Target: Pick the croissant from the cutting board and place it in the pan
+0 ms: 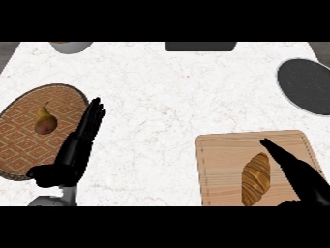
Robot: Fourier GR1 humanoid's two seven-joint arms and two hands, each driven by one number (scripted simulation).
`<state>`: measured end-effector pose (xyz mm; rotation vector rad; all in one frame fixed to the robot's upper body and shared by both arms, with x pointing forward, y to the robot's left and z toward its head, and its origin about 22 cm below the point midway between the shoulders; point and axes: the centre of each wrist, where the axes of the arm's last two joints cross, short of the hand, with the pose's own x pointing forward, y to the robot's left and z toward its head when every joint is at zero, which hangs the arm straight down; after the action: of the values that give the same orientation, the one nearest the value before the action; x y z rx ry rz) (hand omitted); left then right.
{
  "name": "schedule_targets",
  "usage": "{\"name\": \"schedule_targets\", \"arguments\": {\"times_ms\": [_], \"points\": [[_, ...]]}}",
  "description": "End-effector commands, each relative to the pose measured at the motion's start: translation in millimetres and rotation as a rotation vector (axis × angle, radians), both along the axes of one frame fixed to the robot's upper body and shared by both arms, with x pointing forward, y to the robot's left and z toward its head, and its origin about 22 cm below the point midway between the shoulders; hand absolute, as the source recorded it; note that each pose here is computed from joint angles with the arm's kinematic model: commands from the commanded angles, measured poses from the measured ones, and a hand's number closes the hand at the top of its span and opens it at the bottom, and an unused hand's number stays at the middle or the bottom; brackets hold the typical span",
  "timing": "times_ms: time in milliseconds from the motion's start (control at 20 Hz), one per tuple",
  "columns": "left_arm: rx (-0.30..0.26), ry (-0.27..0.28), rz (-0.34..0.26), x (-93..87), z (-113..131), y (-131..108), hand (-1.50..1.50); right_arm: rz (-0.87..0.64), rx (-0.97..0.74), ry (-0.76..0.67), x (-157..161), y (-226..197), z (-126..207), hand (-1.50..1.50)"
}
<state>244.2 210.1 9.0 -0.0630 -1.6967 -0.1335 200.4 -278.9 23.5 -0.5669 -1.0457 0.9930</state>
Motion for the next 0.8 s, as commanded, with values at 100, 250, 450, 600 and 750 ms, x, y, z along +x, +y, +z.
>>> {"name": "schedule_targets", "arguments": {"times_ms": [100,250,450,600,750], "points": [[-0.011,-0.003,0.003,11.8,-17.5,-10.3,0.00,-0.022,0.028,-0.023,-1.6,13.4,-9.3,-1.50],[0.005,0.006,0.010,-3.3,-1.6,-5.1,0.00,-0.013,0.043,-0.020,18.9,16.1,-35.1,-1.50],[0.004,-0.007,0.011,-11.2,8.2,-6.1,0.00,-0.025,0.021,0.031,24.0,1.4,-35.3,-1.50],[0.002,-0.015,0.004,-0.5,3.2,-2.7,0.00,-0.045,0.011,0.065,4.9,11.3,-55.7,-1.50],[0.012,0.006,0.014,4.8,2.2,-16.8,0.00,0.057,-0.042,0.136,41.0,6.2,-68.8,1.50]]}}
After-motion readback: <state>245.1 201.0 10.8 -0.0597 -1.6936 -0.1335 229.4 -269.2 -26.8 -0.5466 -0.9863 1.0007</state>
